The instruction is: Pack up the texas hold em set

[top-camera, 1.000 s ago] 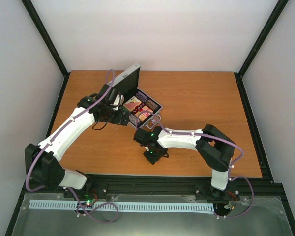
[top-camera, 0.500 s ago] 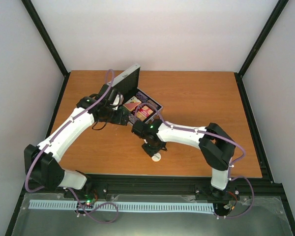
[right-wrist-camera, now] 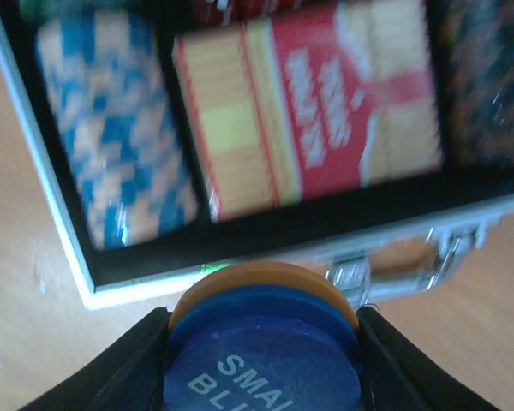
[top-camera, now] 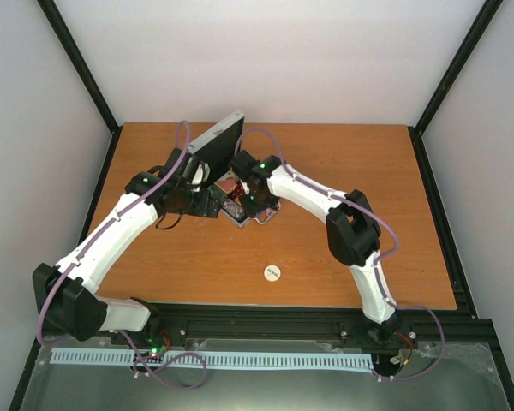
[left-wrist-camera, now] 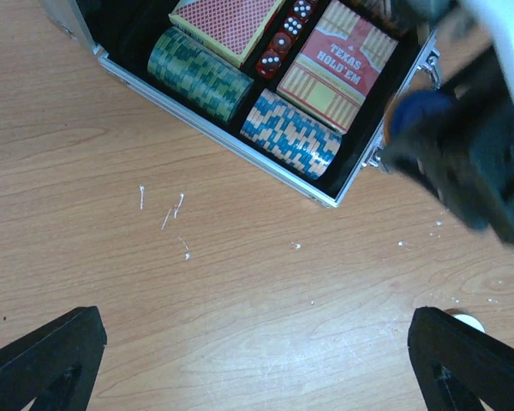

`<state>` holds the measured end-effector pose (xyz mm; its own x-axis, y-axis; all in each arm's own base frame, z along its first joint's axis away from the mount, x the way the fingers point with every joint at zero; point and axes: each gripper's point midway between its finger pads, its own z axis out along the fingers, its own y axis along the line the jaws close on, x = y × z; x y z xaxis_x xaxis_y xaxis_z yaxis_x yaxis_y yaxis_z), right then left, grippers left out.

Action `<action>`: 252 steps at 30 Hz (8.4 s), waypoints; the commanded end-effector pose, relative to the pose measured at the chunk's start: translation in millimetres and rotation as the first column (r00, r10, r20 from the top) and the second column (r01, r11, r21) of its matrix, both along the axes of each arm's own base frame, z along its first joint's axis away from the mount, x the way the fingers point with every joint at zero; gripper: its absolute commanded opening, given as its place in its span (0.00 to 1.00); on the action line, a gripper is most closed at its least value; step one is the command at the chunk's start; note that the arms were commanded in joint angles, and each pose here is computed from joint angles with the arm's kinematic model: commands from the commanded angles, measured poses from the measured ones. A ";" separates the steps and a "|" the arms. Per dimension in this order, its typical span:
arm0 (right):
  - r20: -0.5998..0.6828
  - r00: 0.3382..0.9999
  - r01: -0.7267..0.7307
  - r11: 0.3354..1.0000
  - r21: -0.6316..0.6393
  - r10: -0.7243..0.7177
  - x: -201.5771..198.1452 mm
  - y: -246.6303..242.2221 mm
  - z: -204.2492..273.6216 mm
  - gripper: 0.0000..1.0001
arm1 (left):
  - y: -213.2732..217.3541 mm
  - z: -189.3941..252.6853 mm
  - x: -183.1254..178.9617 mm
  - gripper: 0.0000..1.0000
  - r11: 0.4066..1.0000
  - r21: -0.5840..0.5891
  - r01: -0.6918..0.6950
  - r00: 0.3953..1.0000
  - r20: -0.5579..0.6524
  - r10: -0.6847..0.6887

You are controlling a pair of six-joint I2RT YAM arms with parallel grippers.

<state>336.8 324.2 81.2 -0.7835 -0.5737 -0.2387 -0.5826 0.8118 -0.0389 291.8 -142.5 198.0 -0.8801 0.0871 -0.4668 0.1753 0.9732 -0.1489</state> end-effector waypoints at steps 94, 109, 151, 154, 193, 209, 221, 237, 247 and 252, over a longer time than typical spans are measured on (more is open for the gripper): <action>-0.236 0.970 -0.084 0.992 -0.092 0.060 -169.8 -45.7 -85.1 0.52 | -6.6 -25.8 14.2 1.00 0.995 0.056 0.081 0.996 -0.053 -0.078; -0.122 0.991 -0.071 0.994 -0.083 0.061 -137.6 -30.3 -39.0 0.43 | -4.0 -24.2 13.2 1.00 0.995 0.062 0.076 0.996 -0.043 -0.073; 0.138 0.990 0.013 0.986 0.167 -0.036 92.0 35.6 28.1 0.81 | -8.5 30.6 9.1 1.00 0.996 -0.009 0.083 0.995 0.050 -0.083; 0.147 0.988 0.009 0.982 0.190 -0.037 86.3 33.2 48.7 0.82 | -10.9 60.4 9.9 1.00 0.995 -0.034 0.098 0.990 0.103 -0.094; 0.002 0.963 0.255 0.914 0.315 -0.269 46.4 -108.0 68.5 1.00 | 14.0 50.7 257.2 0.34 0.864 -0.486 -0.136 0.980 0.065 0.190; -0.076 0.948 0.316 0.879 0.358 -0.310 19.9 -130.7 46.4 1.00 | -92.8 36.6 137.0 0.03 0.784 -0.621 -0.012 0.995 -0.082 -0.050; -0.138 0.986 0.159 0.786 0.598 -0.094 13.8 -79.9 59.6 1.00 | -81.4 -5.8 123.9 0.78 0.860 -0.509 -0.017 0.991 -0.126 -0.055; -0.143 0.986 0.042 0.721 0.692 0.080 23.6 -29.1 12.6 1.00 | -97.4 -52.1 152.8 1.00 0.840 -0.543 -0.021 0.975 -0.198 -0.104; -0.147 0.984 0.020 0.747 0.665 0.105 29.9 -23.3 -18.1 1.00 | -86.2 -84.2 151.1 1.00 0.848 -0.525 -0.073 0.953 -0.287 -0.096; -0.124 0.988 0.008 0.760 0.649 0.096 34.6 -21.7 -22.6 1.00 | -81.1 -92.8 149.1 1.00 0.856 -0.510 -0.085 0.946 -0.311 -0.091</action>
